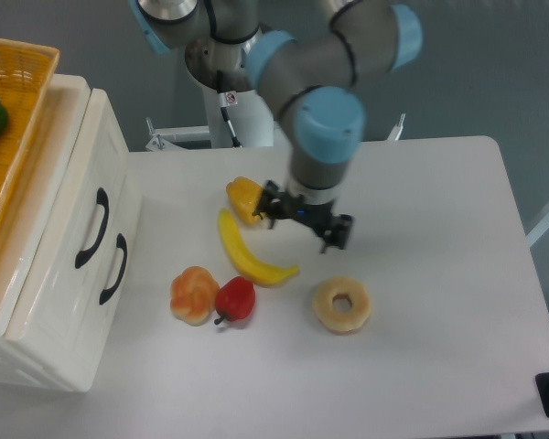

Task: Slide the top white drawer open
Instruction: 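Move the gripper over the fruit toward the upper drawer's black handle, then lower the gripper and hook the upper drawer's black handle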

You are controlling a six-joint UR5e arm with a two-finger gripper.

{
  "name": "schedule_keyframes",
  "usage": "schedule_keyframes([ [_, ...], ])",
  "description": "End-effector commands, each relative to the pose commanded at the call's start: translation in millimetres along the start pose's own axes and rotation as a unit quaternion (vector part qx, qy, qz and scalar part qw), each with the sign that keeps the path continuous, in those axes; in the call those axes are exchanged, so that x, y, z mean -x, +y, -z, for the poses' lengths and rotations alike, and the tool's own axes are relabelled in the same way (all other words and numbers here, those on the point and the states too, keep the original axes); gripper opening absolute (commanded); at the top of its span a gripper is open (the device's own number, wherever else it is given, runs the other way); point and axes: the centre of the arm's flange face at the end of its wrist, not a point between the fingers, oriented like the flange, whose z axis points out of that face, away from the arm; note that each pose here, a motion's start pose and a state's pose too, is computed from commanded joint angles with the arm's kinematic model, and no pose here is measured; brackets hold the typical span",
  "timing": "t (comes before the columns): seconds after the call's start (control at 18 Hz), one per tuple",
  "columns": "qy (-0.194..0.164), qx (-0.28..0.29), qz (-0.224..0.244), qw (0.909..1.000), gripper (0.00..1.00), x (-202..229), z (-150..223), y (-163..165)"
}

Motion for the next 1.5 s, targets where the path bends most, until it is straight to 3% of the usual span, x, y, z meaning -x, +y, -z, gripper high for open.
schedule_keyframes([
  [0.44, 0.08, -0.015, 0.036, 0.996, 1.0, -56.3, 5.7, -13.4],
  [0.67, 0.123, -0.047, 0.064, 0.9893, 1.0, -74.6, 15.7, -24.4],
  [1.17, 0.146, -0.07, 0.076, 0.9839, 1.0, -94.5, 29.3, -41.8],
  [1.5, 0.154, -0.057, 0.073, 0.9838, 1.0, -106.7, 15.5, -49.5],
])
